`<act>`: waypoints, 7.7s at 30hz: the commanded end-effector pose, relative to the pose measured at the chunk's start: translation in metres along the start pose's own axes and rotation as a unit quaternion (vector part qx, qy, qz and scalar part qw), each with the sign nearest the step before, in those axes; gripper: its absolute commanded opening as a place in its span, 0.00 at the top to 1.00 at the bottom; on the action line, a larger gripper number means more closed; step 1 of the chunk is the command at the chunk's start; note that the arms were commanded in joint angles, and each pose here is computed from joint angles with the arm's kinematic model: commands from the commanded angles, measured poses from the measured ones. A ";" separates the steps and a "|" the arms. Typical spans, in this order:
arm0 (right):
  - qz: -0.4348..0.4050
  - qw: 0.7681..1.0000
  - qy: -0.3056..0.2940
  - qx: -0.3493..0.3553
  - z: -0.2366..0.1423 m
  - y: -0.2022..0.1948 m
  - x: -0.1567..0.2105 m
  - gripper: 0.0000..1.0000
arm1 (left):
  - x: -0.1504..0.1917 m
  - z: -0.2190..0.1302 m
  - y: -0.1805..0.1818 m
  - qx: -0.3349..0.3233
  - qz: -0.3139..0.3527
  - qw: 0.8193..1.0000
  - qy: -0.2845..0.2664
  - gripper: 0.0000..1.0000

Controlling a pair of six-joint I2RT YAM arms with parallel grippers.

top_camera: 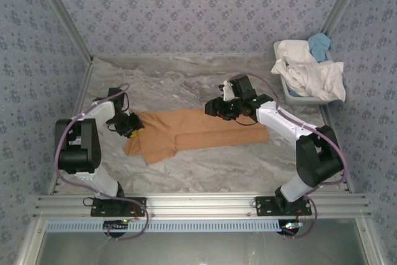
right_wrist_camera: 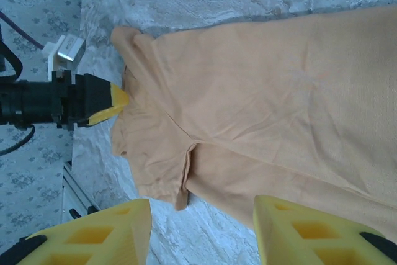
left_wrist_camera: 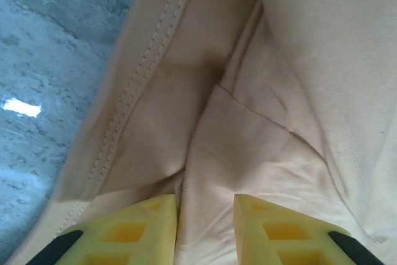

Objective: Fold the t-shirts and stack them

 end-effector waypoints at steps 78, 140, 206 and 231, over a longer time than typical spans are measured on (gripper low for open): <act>0.010 1.000 0.008 -0.017 0.001 -0.005 0.004 0.55 | -0.078 -0.041 -0.043 -0.094 0.005 0.992 0.084 1.00; 0.031 0.999 0.009 -0.008 -0.001 -0.015 0.009 0.56 | -0.015 -0.030 -0.031 -0.045 0.060 0.997 0.007 1.00; 0.172 0.929 0.014 0.328 -0.034 -0.189 -0.039 0.64 | -0.007 0.032 -0.053 -0.096 -0.139 0.984 0.054 0.71; 0.476 0.839 -0.027 0.263 0.010 -0.158 0.150 0.58 | -0.165 0.139 -0.315 0.216 -0.008 0.975 -0.061 0.71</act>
Point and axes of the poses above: each hand's point on the last joint's axis, 136 mm out from that joint toward the fingers, its own z axis out along the fingers, its own y axis along the line the jaws close on, x = y × z, the point moved 5 cm from there along -z, back along the fingers, and after that the axes turned 10 degrees about z, right-handed, at the moved point
